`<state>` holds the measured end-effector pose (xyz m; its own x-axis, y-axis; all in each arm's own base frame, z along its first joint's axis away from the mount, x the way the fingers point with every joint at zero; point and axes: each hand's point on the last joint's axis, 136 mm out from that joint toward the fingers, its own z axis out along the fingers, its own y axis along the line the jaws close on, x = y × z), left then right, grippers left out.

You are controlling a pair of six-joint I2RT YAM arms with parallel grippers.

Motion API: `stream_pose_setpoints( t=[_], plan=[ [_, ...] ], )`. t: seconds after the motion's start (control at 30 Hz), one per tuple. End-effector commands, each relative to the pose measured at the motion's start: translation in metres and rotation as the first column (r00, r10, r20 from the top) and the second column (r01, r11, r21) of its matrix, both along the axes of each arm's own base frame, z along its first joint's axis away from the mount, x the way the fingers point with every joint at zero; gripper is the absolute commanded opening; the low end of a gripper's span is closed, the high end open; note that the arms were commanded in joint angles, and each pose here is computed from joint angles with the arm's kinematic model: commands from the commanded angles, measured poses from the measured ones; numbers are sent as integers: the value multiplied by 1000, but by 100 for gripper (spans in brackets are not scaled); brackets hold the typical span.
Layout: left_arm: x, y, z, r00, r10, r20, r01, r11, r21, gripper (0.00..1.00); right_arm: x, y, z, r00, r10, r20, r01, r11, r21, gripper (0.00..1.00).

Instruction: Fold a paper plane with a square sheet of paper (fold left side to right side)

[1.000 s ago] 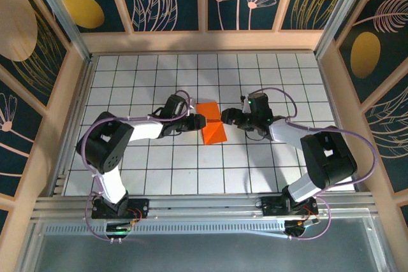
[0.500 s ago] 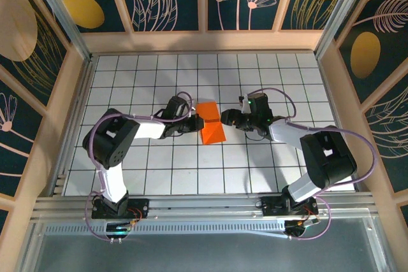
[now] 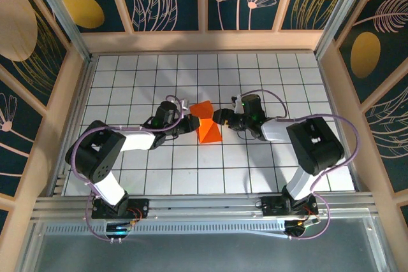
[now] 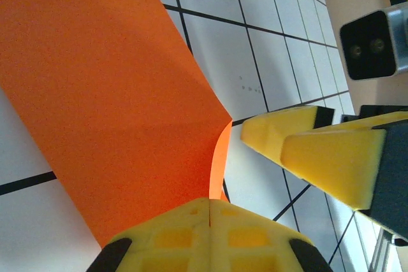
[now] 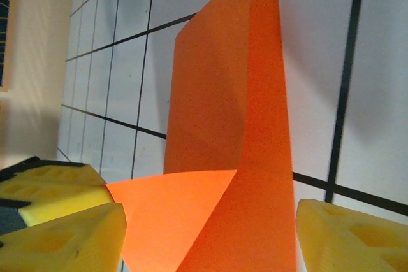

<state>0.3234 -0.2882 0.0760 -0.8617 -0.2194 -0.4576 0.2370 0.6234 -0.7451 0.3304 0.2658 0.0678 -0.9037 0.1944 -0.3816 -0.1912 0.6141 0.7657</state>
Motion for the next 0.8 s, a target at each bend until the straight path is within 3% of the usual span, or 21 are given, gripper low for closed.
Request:
stream_pose_setpoints(
  t=[0.0,0.33,0.57,0.77],
  plan=[
    [5,1,15,999,21,42,-19,999,-42,4,11,19,18,999,23,46,-27,996,88,71],
    [4,3,3,999,31,17,-30,999,-30,4,16,39,14,999,47,22,-50,986,160,67],
    [1,10,-25,997,62,-39,-61,998,12,5,14,46,14,998,66,17,-68,981,182,57],
    [3,12,-33,996,78,-52,-76,996,35,12,13,45,2,998,57,-7,-56,986,157,51]
  ],
)
